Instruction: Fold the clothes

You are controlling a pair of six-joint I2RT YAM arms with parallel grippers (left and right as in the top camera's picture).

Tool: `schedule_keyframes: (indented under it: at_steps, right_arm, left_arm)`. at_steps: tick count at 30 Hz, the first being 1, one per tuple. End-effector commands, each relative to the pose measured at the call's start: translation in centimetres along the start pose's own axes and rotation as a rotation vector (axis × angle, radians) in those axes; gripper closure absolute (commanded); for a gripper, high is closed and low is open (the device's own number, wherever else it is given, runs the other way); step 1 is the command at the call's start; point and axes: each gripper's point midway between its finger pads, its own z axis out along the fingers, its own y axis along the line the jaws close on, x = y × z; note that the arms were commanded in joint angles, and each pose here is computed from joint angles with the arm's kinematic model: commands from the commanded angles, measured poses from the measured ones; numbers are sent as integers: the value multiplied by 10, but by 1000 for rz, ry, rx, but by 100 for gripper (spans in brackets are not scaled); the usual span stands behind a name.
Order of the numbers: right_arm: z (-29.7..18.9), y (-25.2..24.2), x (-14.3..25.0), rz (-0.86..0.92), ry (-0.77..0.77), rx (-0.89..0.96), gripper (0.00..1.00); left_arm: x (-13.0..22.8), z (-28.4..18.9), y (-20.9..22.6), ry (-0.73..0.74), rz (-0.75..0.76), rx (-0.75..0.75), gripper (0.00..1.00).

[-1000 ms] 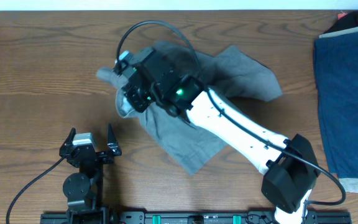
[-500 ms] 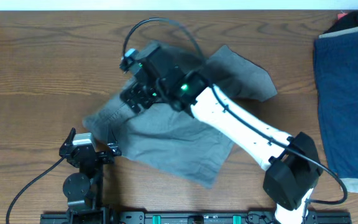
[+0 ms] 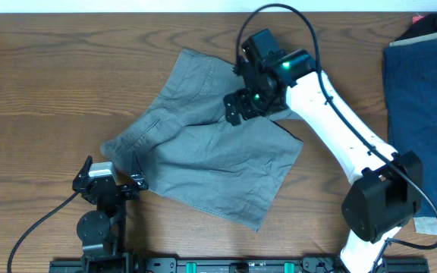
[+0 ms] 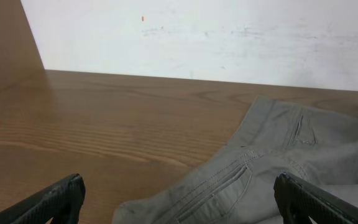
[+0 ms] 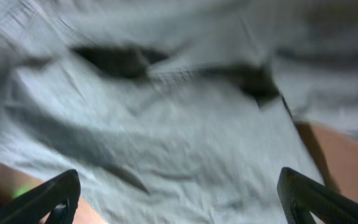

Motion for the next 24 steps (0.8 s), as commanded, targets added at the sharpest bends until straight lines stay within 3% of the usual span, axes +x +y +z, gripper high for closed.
schedule_keyframes:
  at_steps: [1, 7, 13, 24]
  right_arm:
    - [-18, -11, 5, 139, -7, 39, 1]
    - [-64, -56, 16, 362, -103, 268, 1]
    - [-97, -86, 63, 496, -90, 466, 1]
    - [-9, -45, 139, 520, 132, 178, 1]
  left_arm:
    - [16, 1, 1, 48, 3, 1, 2]
    - [16, 1, 1, 48, 3, 1, 3]
    - [16, 1, 1, 48, 4, 1, 2]
    - [16, 1, 1, 48, 3, 1, 2]
